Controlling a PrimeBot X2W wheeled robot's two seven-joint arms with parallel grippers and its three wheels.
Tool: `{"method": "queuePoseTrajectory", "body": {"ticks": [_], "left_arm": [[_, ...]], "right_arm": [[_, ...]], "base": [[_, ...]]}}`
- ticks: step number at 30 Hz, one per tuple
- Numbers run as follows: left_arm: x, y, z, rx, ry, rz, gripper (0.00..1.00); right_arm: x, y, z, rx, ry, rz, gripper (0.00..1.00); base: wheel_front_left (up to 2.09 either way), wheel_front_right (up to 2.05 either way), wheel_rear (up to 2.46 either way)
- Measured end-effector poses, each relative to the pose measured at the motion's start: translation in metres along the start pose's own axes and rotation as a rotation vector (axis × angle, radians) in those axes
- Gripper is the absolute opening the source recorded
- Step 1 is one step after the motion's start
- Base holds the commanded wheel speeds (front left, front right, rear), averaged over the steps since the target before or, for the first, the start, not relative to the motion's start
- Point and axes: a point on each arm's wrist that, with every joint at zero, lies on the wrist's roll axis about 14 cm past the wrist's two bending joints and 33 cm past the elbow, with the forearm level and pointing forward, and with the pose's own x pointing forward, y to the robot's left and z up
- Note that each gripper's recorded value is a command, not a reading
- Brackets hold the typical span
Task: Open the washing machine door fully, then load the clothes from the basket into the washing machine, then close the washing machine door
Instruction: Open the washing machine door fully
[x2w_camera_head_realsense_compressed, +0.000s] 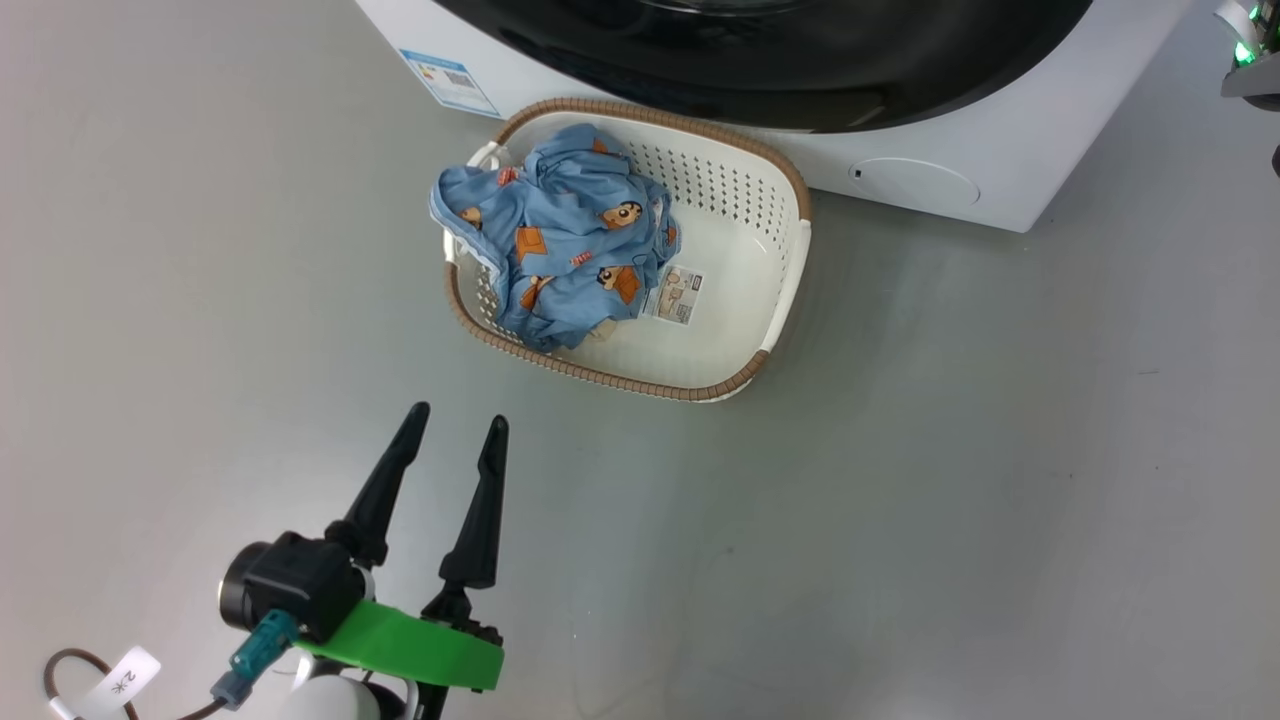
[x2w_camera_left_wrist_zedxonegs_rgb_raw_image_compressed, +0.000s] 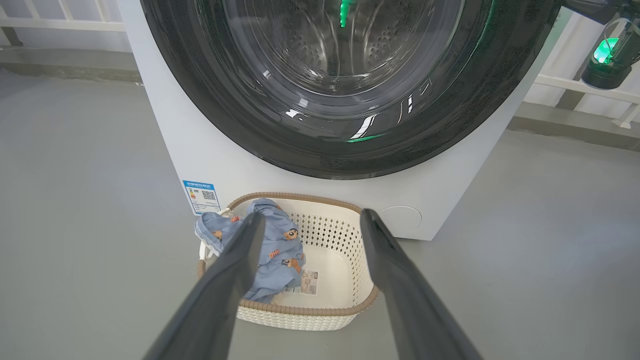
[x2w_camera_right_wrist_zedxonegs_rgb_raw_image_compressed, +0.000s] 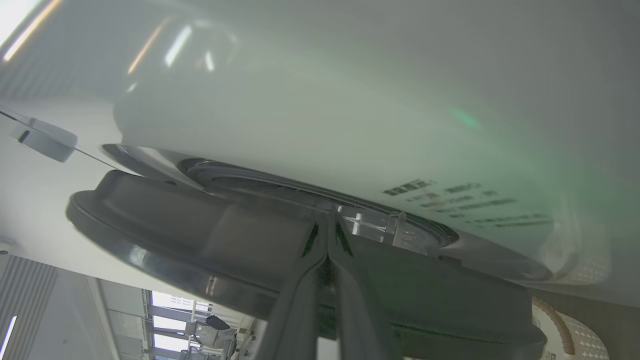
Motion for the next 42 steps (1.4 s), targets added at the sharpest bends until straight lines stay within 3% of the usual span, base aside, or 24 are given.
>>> {"method": "queuePoseTrajectory", "body": {"ticks": [15,27,42], "left_arm": [[0.003,-0.005,0.006,0.0,-0.017,-0.018,1.0],[-0.005,-0.009,0.023,0.008,-0.067,-0.031,1.0],[-0.032,-0.002,0.032,0.019,-0.096,0.001,1.0]], "right_arm": [[0.003,0.002,-0.034,-0.055,0.182,-0.033,0.0],[-0.02,0.029,-0.108,-0.112,0.415,0.018,0.0],[-0.052,0.056,-0.179,-0.143,0.582,0.076,0.0]], "base": [[0.0,0.0,0.0],[0.0,0.0,0.0],[0.0,0.0,0.0]]}}
